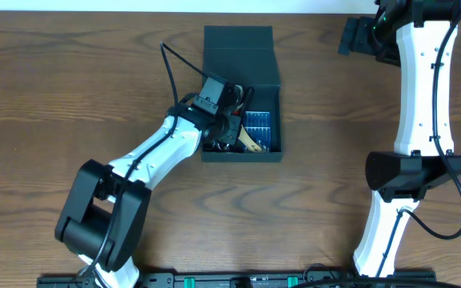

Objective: Pack container
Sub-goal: 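Lower the pliers into the box and open the left gripper, then withdraw the left gripper up and to the left, then move both grippers to the box lid's top corners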

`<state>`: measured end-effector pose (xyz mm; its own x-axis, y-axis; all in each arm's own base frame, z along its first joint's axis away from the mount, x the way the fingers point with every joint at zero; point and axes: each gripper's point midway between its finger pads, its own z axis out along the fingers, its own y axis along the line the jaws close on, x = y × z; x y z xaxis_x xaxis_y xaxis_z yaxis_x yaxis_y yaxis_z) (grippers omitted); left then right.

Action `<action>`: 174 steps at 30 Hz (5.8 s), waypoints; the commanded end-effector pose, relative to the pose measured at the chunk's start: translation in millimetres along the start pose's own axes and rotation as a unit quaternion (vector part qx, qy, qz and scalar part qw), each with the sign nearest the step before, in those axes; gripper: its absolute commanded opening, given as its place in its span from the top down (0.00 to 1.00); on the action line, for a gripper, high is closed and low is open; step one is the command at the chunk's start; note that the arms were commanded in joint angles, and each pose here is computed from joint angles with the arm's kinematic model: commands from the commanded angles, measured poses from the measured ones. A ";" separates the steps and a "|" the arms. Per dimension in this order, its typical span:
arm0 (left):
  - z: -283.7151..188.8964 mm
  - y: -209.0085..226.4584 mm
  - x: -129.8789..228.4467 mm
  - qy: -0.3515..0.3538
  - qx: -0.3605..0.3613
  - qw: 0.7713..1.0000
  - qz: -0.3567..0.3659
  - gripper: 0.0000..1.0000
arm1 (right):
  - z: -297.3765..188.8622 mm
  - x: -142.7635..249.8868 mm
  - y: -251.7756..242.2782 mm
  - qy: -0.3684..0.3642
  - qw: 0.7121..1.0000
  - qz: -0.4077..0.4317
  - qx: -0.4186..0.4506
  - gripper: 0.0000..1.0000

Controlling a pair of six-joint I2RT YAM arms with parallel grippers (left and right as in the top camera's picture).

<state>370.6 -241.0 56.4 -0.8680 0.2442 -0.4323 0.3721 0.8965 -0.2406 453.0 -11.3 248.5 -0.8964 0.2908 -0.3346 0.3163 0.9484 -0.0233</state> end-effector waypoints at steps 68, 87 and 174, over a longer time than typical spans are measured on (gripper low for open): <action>-119.2 101.9 -80.3 -0.013 -0.126 0.976 -0.179 0.39 | -5.0 -2.5 -1.7 -0.009 1.000 0.006 0.003 0.01; -154.2 189.7 -25.8 0.046 -0.145 0.920 -0.361 0.17 | -5.0 -2.5 -1.5 -0.009 1.000 0.006 0.002 0.01; 37.1 140.3 -94.8 -0.041 0.411 0.885 -0.215 0.94 | 198.4 21.2 138.0 0.124 0.833 -0.054 -0.537 0.99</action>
<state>515.9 -147.3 34.1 -0.9651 -0.1041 -0.2403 0.1928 0.3387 -0.9209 534.8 108.2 50.4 -0.9687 0.0167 -0.2476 -0.2017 0.5284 0.8247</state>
